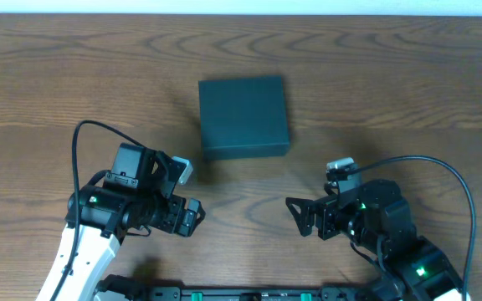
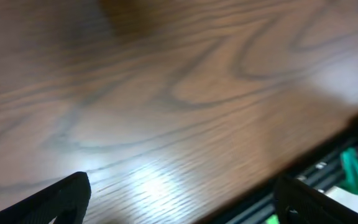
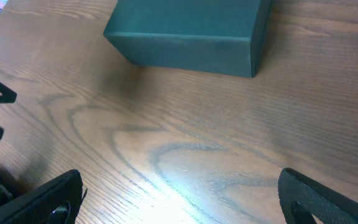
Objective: Pack container
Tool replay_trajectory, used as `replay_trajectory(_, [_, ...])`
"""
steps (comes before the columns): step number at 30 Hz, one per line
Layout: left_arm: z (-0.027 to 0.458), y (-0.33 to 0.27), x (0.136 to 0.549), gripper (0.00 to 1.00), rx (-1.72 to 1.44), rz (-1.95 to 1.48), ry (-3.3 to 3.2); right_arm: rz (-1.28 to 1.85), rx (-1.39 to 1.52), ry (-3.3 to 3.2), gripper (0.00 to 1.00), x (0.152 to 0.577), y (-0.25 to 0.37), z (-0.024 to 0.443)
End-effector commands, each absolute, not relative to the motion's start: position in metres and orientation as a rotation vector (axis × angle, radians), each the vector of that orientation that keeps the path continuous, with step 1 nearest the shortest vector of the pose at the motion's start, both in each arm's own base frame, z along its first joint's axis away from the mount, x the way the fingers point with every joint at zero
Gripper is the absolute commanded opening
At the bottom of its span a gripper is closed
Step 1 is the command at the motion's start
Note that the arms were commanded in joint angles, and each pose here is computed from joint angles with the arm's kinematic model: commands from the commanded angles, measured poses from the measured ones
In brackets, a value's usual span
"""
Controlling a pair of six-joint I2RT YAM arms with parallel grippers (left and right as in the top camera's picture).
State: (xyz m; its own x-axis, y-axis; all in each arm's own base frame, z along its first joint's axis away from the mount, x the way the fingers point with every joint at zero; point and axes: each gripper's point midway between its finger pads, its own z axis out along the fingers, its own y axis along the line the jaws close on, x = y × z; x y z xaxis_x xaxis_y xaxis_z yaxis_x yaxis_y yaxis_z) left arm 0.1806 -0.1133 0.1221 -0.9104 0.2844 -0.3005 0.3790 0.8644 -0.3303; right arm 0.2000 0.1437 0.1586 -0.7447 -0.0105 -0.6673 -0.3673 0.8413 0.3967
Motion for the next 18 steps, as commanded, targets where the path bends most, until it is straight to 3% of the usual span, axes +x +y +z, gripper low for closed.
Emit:
replay_trajectory(1, [0.116,-0.098,0.187,0.95,0.47,-0.428,2.817,0.688,-0.249,2.328,0.99,0.202,0.142,0.162])
replay_trajectory(7, [0.125,-0.074,0.2,0.95,0.413,-0.239,2.744,0.687,-0.249,2.33,0.99,0.202,0.142,0.162])
replay_trajectory(13, [0.185,-0.04,0.24,0.95,0.187,-0.149,2.348,0.687,-0.249,2.33,0.99,0.202,0.142,0.162])
replay_trajectory(18, [0.168,-0.011,0.226,0.95,-0.089,-0.146,2.282,0.687,-0.249,2.33,0.99,0.202,0.142,0.162])
